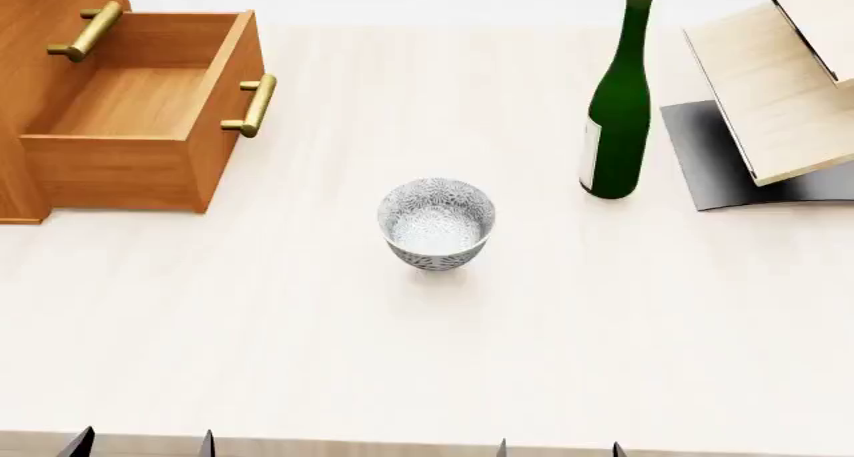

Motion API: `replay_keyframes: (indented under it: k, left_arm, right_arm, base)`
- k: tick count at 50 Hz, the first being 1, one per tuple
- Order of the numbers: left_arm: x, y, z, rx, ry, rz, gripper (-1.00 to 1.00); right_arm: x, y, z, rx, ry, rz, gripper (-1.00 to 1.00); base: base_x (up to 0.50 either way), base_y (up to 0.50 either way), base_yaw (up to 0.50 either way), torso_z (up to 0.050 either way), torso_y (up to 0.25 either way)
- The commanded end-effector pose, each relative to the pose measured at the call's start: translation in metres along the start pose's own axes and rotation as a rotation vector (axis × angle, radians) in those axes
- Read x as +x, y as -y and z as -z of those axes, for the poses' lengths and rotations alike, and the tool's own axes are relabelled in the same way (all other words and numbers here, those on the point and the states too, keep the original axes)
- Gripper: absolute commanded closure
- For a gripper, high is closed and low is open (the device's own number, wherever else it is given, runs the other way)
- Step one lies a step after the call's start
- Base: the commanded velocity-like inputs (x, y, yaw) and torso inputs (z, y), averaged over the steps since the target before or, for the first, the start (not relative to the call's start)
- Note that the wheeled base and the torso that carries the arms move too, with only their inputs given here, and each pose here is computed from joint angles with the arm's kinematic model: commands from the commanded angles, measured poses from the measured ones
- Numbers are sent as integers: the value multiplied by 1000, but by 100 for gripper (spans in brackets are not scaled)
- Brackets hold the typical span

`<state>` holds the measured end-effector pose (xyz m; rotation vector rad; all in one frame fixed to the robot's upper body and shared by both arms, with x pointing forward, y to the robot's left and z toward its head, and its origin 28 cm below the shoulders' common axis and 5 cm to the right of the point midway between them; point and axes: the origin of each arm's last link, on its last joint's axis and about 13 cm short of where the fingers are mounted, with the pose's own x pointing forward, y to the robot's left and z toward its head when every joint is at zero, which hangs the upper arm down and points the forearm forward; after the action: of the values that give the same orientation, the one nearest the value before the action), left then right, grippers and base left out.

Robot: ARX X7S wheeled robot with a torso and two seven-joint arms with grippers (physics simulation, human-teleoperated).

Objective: Put the bowl in the bottom drawer of the cabinet and close it.

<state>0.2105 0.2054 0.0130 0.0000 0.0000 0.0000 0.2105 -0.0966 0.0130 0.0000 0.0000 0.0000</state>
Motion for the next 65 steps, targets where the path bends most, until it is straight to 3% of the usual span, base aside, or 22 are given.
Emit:
replay_keyframes:
  k: [1, 2, 7, 8, 17, 33, 36, 44, 56, 59, 65]
  left_arm:
    - [-1, 0, -1, -13, 3, 2, -100]
    - [-1, 1, -2, -14, 2, 12, -100]
    - [-5, 2, -5, -41, 12, 50, -100]
    - [-4, 3, -4, -39, -34, 65, -100]
    - [-9, 4, -21, -23, 53, 42, -100]
    - [-29, 9, -91, 4, 253, 59, -100]
    - [-33, 10, -103, 1, 285, 56, -100]
    - [-43, 13, -125, -7, 345, 65, -100]
    - [-45, 12, -132, -10, 352, 62, -100]
    - [-44, 12, -129, -43, 313, 64, -100]
    - [-52, 7, -131, -23, 261, 75, -100]
  right_arm:
    - [1, 1, -4, -24, 0, 10, -100]
    - [2, 1, -3, 17, -2, 6, -100]
    - [2, -2, -4, -6, -2, -5, -100]
    - [2, -2, -3, -2, -2, -4, -100]
    - [1, -1, -12, -13, 23, 13, -100]
    - [-12, -9, -85, -92, 224, -33, -100]
    - [-17, -6, -103, -57, 278, -20, -100]
    - [-27, -12, -132, -68, 353, -36, -100]
    - [-28, -11, -135, -60, 366, -29, -100]
    - [-28, -11, -135, -59, 362, -29, -100]
    - [-27, -13, -133, -60, 358, -39, -100]
  base:
    - [0, 0, 0, 0, 0]
    - [0, 0, 0, 0, 0]
    - [0, 0, 0, 0, 0]
    - [0, 0, 0, 0, 0]
    - [0, 0, 0, 0, 0]
    - [0, 0, 0, 0, 0]
    - [0, 0, 0, 0, 0]
    - [0, 0, 0, 0, 0]
    - [0, 0, 0, 0, 0]
    - [0, 0, 0, 0, 0]
    - [0, 0, 0, 0, 0]
